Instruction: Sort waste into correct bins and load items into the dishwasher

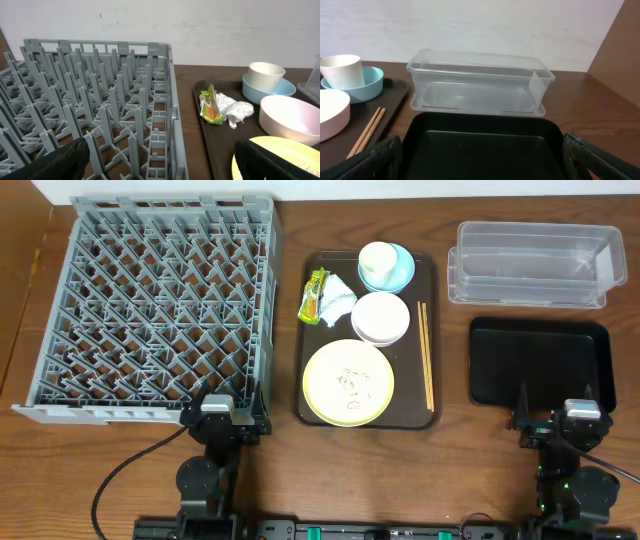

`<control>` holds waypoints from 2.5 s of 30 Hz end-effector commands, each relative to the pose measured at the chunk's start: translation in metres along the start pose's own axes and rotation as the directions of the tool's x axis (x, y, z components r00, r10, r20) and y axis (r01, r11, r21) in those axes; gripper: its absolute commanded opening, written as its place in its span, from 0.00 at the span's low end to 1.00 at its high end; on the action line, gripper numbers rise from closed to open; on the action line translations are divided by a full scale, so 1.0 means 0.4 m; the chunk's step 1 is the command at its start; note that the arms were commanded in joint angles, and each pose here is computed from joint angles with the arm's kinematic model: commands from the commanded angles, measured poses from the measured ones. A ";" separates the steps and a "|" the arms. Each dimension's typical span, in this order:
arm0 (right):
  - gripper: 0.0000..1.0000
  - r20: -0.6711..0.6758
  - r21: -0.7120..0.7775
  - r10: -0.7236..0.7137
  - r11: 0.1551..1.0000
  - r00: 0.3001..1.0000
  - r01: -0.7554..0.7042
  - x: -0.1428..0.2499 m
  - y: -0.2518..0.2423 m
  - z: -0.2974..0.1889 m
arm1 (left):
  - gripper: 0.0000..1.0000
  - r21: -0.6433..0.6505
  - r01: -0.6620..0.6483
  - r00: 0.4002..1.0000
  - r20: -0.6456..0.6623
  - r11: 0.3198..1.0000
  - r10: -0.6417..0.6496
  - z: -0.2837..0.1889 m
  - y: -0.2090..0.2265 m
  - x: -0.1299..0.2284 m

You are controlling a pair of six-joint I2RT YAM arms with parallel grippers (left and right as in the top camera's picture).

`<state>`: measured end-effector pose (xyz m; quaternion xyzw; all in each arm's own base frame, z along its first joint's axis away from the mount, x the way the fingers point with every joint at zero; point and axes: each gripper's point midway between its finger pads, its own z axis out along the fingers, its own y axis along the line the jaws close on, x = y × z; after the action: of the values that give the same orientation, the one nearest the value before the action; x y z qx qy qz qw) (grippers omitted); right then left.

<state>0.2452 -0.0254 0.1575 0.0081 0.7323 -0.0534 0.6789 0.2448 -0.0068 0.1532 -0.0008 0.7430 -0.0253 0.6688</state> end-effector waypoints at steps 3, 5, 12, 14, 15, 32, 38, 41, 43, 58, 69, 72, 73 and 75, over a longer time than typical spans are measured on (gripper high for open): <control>0.99 0.000 0.016 -0.009 1.000 1.000 0.009 0.001 -0.008 -0.001 | 0.94 0.030 -0.011 0.999 -0.043 0.999 0.012 0.002 -0.011 0.037; 0.99 0.000 0.016 -0.009 1.000 1.000 0.009 0.001 -0.008 -0.001 | 0.94 0.031 -0.011 0.999 -0.043 0.999 0.012 0.002 -0.011 0.037; 0.99 0.000 0.016 -0.008 1.000 1.000 0.008 0.001 -0.008 -0.001 | 0.94 0.030 -0.010 0.999 -0.043 0.999 0.011 0.002 -0.011 0.037; 0.99 0.000 0.016 -0.009 1.000 1.000 0.009 0.001 -0.008 -0.001 | 0.94 0.031 -0.010 0.999 -0.043 0.999 0.011 0.002 -0.011 0.037; 0.99 0.000 0.015 -0.009 1.000 1.000 0.009 0.001 -0.008 -0.001 | 0.94 0.030 -0.010 0.999 -0.043 0.999 0.011 0.002 -0.011 0.037; 0.99 0.000 0.016 -0.009 1.000 1.000 0.009 0.001 -0.008 -0.001 | 0.95 0.031 -0.010 0.999 -0.043 0.999 0.011 0.002 -0.011 0.037; 0.99 0.000 0.016 -0.009 1.000 1.000 0.009 0.001 -0.008 -0.001 | 0.94 0.031 -0.010 0.999 -0.039 0.999 0.012 0.002 -0.012 0.034; 0.99 0.000 0.016 -0.008 1.000 1.000 0.008 0.001 -0.008 -0.001 | 0.94 0.137 0.070 0.997 0.003 0.988 -0.071 -0.002 -0.058 0.002; 0.99 0.000 0.016 -0.009 1.000 1.000 0.009 0.001 -0.008 -0.001 | 0.95 0.325 0.198 0.980 -0.047 0.925 -0.193 -0.021 -0.140 -0.004; 0.99 0.000 0.015 -0.009 1.000 1.000 0.009 0.001 -0.008 -0.001 | 0.94 0.747 -0.014 0.942 0.233 0.664 -0.243 -0.202 -0.309 -0.276; 0.99 0.000 0.016 -0.009 1.000 1.000 0.009 0.001 -0.008 -0.001 | 0.94 0.695 0.124 0.991 -0.049 0.708 -0.125 -0.099 -0.308 -0.346; 0.99 0.000 0.016 -0.009 1.000 1.000 0.009 0.001 -0.008 -0.001 | 0.94 0.658 0.221 0.970 -0.228 0.720 -0.088 -0.052 -0.307 -0.347; 0.99 0.000 0.016 -0.009 1.000 1.000 0.009 0.001 -0.008 -0.001 | 0.94 0.648 0.241 0.958 -0.277 0.723 -0.071 -0.040 -0.306 -0.347; 0.99 0.000 0.016 -0.009 1.000 1.000 0.009 0.001 -0.008 -0.001 | 0.94 0.621 0.284 0.927 -0.372 0.730 -0.044 -0.019 -0.304 -0.343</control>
<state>0.2452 -0.0255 0.1577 0.0082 0.7320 -0.0536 0.6791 0.2378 -0.1231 0.2792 0.1434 0.7762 -0.3674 0.4920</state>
